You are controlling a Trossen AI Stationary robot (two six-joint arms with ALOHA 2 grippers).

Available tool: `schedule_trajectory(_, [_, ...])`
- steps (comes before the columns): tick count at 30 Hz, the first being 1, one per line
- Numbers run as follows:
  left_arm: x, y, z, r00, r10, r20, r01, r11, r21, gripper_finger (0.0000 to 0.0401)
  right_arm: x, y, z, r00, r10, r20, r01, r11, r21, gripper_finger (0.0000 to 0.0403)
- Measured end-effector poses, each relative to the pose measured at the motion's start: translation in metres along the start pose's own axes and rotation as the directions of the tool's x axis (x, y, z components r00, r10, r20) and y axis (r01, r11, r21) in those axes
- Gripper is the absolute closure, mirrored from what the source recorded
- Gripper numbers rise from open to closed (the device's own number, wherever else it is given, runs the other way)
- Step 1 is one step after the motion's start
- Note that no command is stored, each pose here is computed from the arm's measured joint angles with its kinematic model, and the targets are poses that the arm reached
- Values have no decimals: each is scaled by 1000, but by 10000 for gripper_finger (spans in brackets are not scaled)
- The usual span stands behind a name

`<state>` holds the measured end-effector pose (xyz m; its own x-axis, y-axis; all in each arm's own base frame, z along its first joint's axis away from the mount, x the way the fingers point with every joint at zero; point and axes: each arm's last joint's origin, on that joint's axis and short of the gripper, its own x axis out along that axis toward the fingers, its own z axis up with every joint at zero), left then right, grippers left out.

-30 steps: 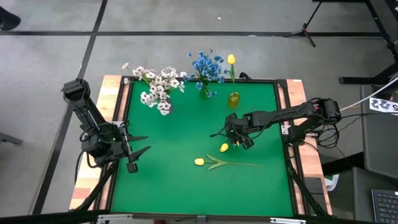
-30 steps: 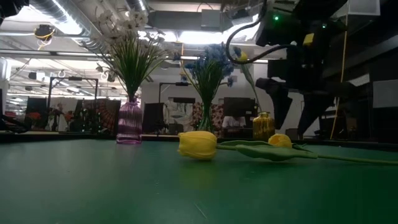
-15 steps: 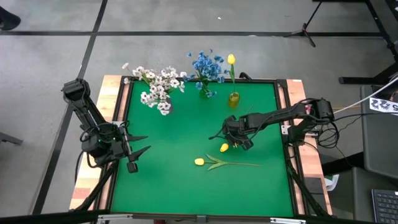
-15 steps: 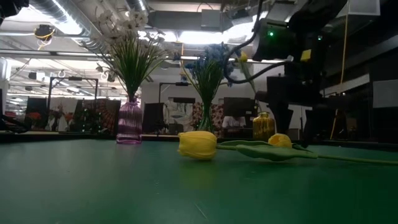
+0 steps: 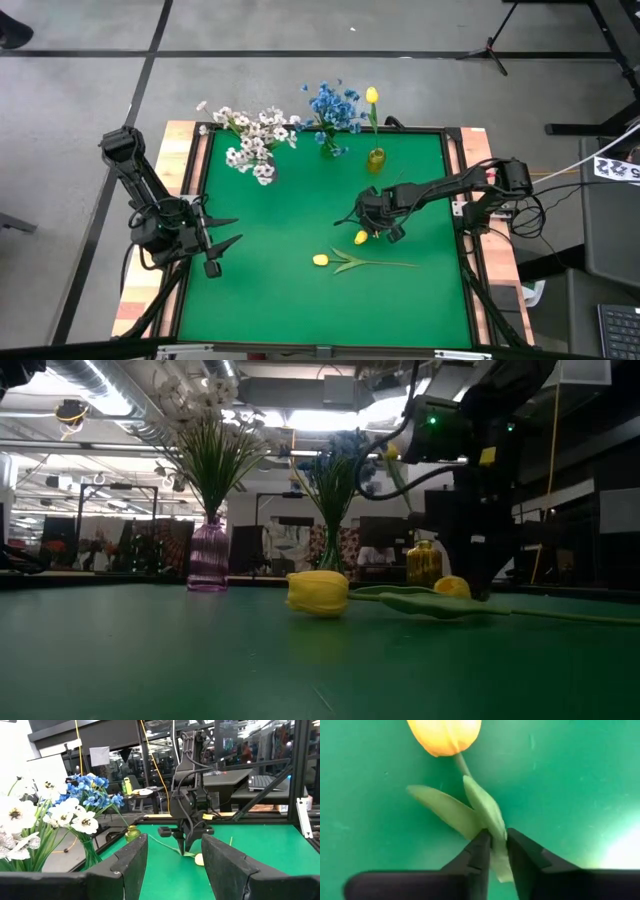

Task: Sort flowers into vase by color
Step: Put the top yellow flower into the yellow vase

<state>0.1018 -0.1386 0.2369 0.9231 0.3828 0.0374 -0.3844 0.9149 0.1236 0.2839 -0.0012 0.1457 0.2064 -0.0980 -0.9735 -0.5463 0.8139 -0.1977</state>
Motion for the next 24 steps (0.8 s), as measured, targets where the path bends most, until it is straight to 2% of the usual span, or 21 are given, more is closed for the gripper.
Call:
schedule_trajectory(5, [0,0,0,1000,5,-3,-5,1000,1,219,0,0,0,1000,7,0,-7,999,47,393])
schedule_trajectory(9, [0,0,0,1000,10,-7,-10,1000,-4,219,-4,-3,3,1000,-5,17,4,994,105,390])
schedule_trajectory(13, [0,0,0,1000,11,-7,-11,1000,-4,219,-21,-14,17,995,-52,83,42,992,117,398])
schedule_trajectory(20, [0,1,0,1000,12,-8,-12,1000,-13,219,-80,-34,35,947,-185,264,151,978,144,399])
schedule_trajectory(22, [0,1,0,1000,13,-8,-13,1000,-14,219,-105,-36,33,916,-243,319,194,965,179,397])
schedule_trajectory(24, [0,1,0,1000,13,-8,-13,1000,-14,219,-134,-36,27,865,-325,382,250,940,232,398])
